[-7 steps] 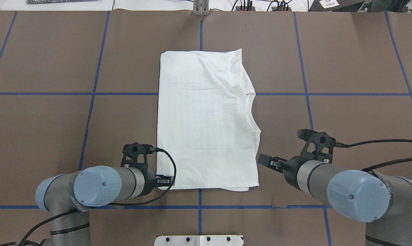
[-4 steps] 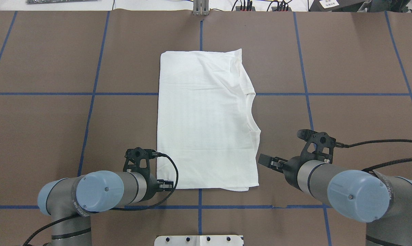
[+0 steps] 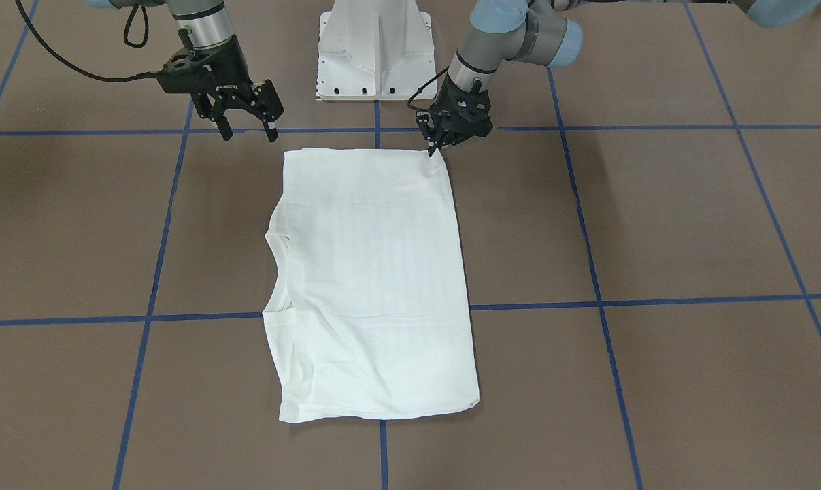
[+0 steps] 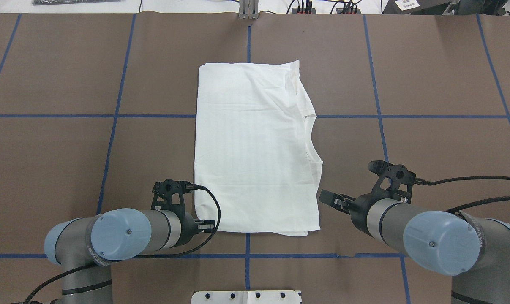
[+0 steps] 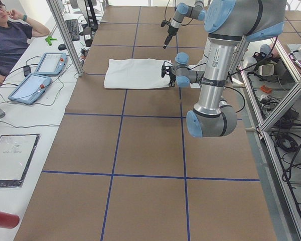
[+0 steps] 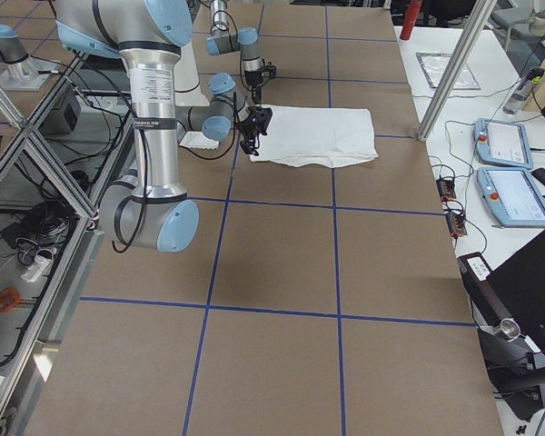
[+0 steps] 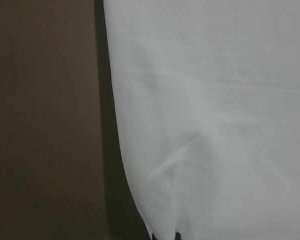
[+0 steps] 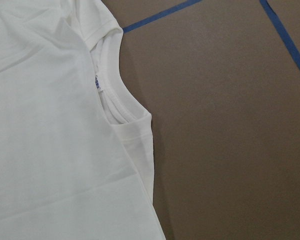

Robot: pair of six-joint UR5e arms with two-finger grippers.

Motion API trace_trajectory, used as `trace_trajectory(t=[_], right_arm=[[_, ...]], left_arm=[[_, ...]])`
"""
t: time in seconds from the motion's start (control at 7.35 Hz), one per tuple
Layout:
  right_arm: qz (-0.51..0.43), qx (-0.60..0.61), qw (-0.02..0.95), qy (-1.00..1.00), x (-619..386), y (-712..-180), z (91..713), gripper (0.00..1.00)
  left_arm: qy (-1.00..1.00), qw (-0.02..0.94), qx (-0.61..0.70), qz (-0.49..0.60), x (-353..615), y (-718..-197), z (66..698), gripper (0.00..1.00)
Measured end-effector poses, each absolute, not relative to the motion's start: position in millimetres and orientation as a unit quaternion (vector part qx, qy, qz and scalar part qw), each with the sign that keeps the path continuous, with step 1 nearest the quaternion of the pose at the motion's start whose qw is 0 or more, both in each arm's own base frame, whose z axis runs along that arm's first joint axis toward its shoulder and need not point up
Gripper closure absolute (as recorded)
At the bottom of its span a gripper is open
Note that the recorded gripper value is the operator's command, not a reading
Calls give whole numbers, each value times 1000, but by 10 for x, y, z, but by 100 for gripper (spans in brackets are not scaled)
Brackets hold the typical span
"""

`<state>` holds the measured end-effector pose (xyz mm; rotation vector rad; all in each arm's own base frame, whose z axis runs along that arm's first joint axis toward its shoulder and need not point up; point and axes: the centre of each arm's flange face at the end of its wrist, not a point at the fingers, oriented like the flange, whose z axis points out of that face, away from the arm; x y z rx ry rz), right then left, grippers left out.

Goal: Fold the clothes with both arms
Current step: 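Grasp the shirt edge nearest the robot with both grippers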

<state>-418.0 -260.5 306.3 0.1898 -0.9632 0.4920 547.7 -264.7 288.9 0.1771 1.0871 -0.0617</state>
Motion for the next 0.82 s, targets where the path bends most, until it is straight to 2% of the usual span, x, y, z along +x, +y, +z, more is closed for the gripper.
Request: trace_trajectory(t=[0.14, 0.41, 0.82], right_arm=[[272, 66, 845, -456, -4221, -2576, 3050, 13], [350, 18, 839, -417, -4576, -2488, 2857, 13], [398, -6, 834, -382, -5224, -2452, 2645, 21]], left_arm=[[520, 849, 85, -30, 5445, -2653, 2847, 100], [525, 846, 87, -31, 5410, -2651, 2794, 100], [528, 844, 87, -31, 5386, -2646, 2764, 100]])
